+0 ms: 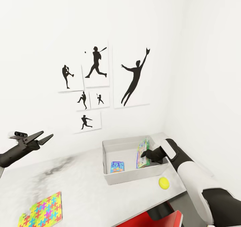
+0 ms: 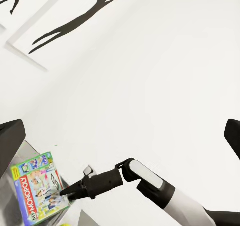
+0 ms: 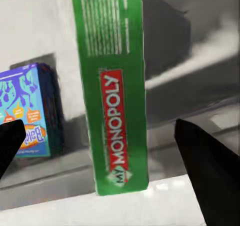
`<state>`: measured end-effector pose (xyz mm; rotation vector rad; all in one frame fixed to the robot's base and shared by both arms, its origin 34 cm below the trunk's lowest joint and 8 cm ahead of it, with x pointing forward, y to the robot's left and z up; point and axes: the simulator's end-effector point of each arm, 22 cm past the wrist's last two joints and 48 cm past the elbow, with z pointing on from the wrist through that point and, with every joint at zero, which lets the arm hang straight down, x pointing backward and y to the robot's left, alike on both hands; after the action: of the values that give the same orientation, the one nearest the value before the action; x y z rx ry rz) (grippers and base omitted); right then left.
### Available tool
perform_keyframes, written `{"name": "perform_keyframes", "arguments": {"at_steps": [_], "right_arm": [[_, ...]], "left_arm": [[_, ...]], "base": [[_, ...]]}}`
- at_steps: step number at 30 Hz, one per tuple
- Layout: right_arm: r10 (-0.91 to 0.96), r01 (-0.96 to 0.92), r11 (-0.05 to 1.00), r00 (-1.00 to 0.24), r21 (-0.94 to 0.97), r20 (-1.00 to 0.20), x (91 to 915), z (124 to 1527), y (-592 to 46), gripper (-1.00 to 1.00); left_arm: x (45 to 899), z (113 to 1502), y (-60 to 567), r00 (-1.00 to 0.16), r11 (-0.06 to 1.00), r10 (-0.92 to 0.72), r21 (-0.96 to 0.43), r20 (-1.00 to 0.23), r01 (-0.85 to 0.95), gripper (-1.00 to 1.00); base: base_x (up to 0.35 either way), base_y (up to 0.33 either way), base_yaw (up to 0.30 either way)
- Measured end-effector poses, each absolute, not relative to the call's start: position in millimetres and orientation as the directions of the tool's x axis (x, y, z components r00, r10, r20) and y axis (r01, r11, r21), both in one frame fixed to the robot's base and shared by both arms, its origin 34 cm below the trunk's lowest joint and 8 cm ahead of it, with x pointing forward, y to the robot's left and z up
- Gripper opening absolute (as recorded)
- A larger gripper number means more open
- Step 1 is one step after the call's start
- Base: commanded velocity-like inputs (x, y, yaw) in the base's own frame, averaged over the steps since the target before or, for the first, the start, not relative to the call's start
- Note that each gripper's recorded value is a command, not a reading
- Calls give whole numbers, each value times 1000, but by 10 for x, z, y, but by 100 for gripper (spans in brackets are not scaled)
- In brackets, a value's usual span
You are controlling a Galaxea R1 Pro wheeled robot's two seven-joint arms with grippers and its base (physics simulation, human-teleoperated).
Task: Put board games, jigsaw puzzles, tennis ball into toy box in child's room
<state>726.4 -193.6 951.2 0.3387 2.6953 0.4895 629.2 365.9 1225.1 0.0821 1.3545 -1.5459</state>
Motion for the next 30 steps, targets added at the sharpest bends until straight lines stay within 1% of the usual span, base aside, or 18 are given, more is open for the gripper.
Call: {"name": "perform_keyframes", "arguments": {"at_steps": [8, 19, 24, 30], "right_arm": [[296, 163, 912, -897, 377, -329, 7287, 9537, -1938, 100], [317, 170, 910, -872, 378, -372, 7400, 9622, -2031, 100], [314, 148, 910, -856, 387, -411, 7495, 9793, -2029, 100], [317, 146, 908, -851, 392, -418, 7516, 9834, -2030, 100]], "left_arm": [[6292, 12251, 3659, -465, 169, -626, -691, -626, 703, 100], [6292, 12248, 3658, -465, 170, -625, -691, -627, 702, 100], [6292, 12248, 3658, -465, 170, -625, -691, -627, 702, 100], [6292, 12248, 3658, -465, 170, -625, -691, -627, 702, 100]], "base": [[0, 0, 0], [0, 0, 0], [0, 0, 0], [0, 0, 0]]}}
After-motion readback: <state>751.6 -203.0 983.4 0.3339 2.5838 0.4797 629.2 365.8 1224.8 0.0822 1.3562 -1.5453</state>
